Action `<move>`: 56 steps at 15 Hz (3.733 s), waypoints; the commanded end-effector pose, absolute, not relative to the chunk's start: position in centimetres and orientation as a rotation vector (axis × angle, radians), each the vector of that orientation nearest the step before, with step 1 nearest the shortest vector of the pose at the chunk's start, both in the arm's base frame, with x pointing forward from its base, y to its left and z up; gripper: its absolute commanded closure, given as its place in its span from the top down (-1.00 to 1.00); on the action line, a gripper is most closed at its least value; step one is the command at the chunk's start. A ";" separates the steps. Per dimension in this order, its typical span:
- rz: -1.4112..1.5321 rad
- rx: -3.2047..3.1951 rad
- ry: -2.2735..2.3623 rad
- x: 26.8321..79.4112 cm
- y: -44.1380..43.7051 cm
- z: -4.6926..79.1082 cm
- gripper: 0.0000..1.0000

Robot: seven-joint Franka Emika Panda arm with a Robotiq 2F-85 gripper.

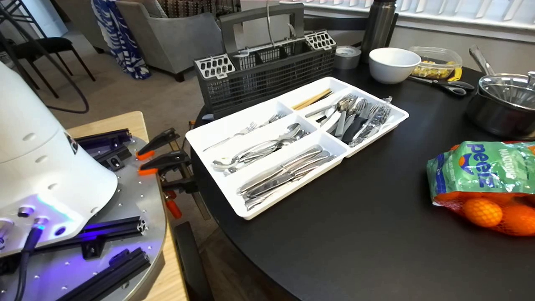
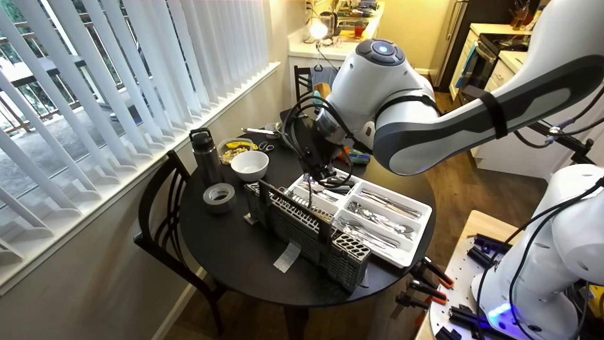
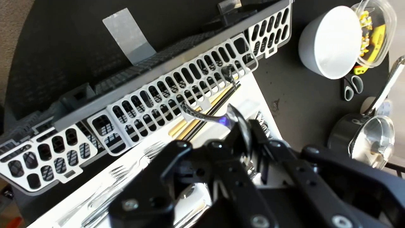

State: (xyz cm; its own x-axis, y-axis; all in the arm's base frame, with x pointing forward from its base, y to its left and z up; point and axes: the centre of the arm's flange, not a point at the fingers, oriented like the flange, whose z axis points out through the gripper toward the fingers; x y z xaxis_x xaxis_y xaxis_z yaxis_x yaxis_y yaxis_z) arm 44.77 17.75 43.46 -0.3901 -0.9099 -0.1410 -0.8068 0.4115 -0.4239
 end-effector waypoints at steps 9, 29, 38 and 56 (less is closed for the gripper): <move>-0.478 -1.424 2.364 44.0 17.1 45.1 -0.95; -0.085 -1.186 3.088 48.4 1.8 41.2 -0.95; -0.028 -1.155 3.215 49.8 0.7 36.9 -0.95; -0.086 -1.264 3.519 51.3 -2.8 26.3 -0.96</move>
State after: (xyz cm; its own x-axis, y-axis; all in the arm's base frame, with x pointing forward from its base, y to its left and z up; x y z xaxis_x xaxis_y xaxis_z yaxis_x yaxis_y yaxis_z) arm 50.34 -2.82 27.31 -0.6364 -0.5756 0.5135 -0.5908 0.7917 0.1552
